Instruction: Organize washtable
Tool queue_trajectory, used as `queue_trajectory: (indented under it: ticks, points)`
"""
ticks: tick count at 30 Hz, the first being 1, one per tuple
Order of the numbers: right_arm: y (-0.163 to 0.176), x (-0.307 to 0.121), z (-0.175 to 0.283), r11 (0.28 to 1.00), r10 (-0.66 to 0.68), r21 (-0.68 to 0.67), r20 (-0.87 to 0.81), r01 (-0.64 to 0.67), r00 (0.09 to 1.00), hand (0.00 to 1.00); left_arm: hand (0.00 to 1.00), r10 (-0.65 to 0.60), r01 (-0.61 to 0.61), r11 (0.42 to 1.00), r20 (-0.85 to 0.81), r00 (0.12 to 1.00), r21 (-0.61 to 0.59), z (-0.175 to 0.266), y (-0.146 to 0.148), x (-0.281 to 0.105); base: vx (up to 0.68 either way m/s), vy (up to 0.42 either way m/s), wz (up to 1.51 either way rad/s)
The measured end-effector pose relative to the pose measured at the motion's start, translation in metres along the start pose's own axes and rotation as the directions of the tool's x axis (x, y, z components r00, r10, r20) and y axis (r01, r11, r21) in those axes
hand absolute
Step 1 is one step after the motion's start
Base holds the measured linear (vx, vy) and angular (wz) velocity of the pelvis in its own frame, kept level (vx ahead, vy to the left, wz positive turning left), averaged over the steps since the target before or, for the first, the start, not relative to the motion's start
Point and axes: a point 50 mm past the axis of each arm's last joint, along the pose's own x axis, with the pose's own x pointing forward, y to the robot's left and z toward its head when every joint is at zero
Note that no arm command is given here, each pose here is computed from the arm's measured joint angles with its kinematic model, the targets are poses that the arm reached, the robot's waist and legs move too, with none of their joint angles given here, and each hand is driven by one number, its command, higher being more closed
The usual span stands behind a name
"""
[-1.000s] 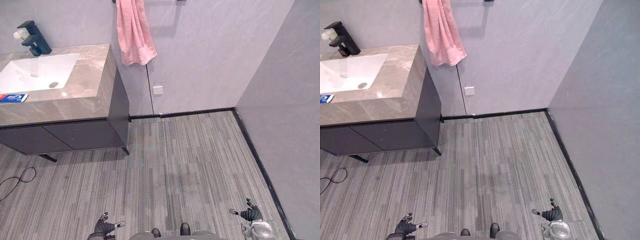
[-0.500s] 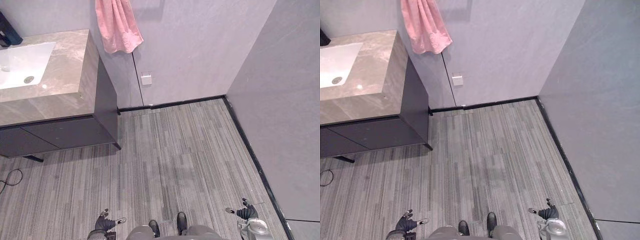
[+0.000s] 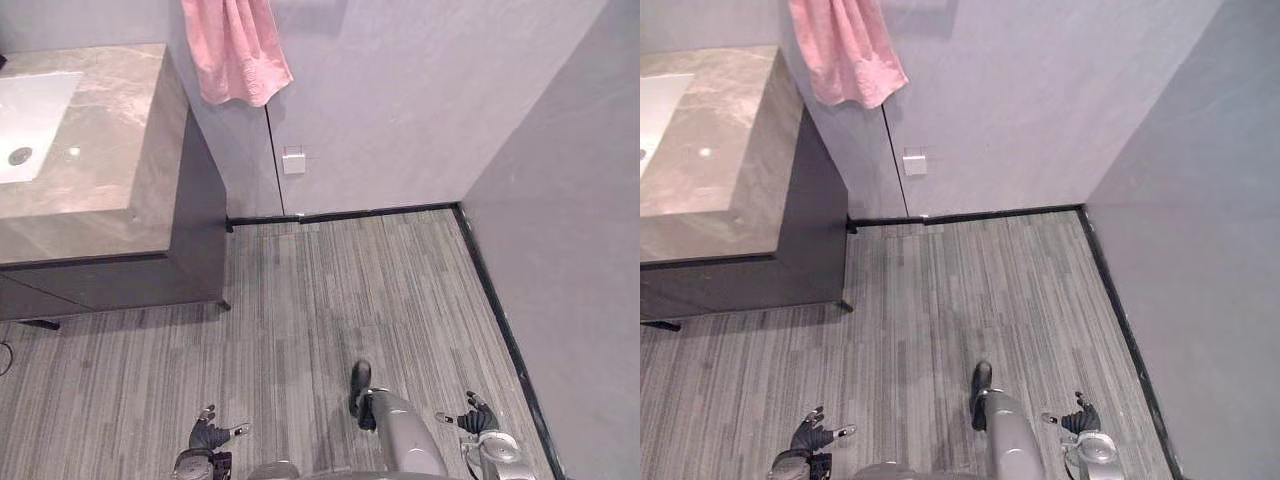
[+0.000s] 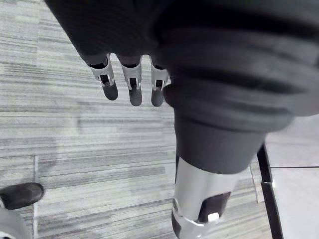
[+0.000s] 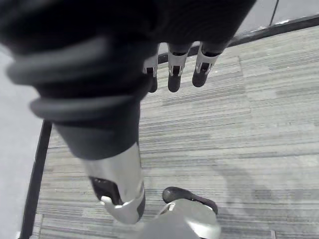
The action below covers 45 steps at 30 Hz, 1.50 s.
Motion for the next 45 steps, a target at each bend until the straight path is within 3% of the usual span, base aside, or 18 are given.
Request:
queue_trajectory:
  ticks: [12,26,32,36,45]
  points:
    - [0.002,0.000,0.015,0.985,-0.053,0.169,0.043,0.045,0.998,0.00,0.00,-0.036,0.043,0.994,0.074,0.997,-0.101,0.020,-0.024,-0.001,0.37,-0.069,-0.08]
    - [0.037,-0.017,-0.022,0.989,0.025,0.150,-0.056,-0.016,0.998,0.00,0.00,-0.029,0.032,0.999,0.068,0.997,-0.039,0.018,-0.015,0.000,0.43,0.184,0.02]
    - [0.034,-0.017,-0.028,0.988,0.018,0.153,-0.082,-0.005,0.996,0.00,0.00,-0.014,0.018,0.998,0.064,0.998,-0.054,0.019,-0.013,0.002,0.45,-0.091,0.66]
    - [0.025,-0.015,-0.029,0.983,-0.011,0.182,-0.092,0.028,0.996,0.00,0.00,-0.058,0.059,0.994,0.019,0.998,-0.094,0.008,-0.037,-0.003,0.38,-0.156,0.42]
    - [0.012,-0.014,-0.025,0.967,-0.062,0.242,-0.075,0.079,0.995,0.00,0.00,-0.083,0.086,0.990,0.031,0.996,-0.107,0.011,-0.043,-0.004,0.16,0.023,0.02]
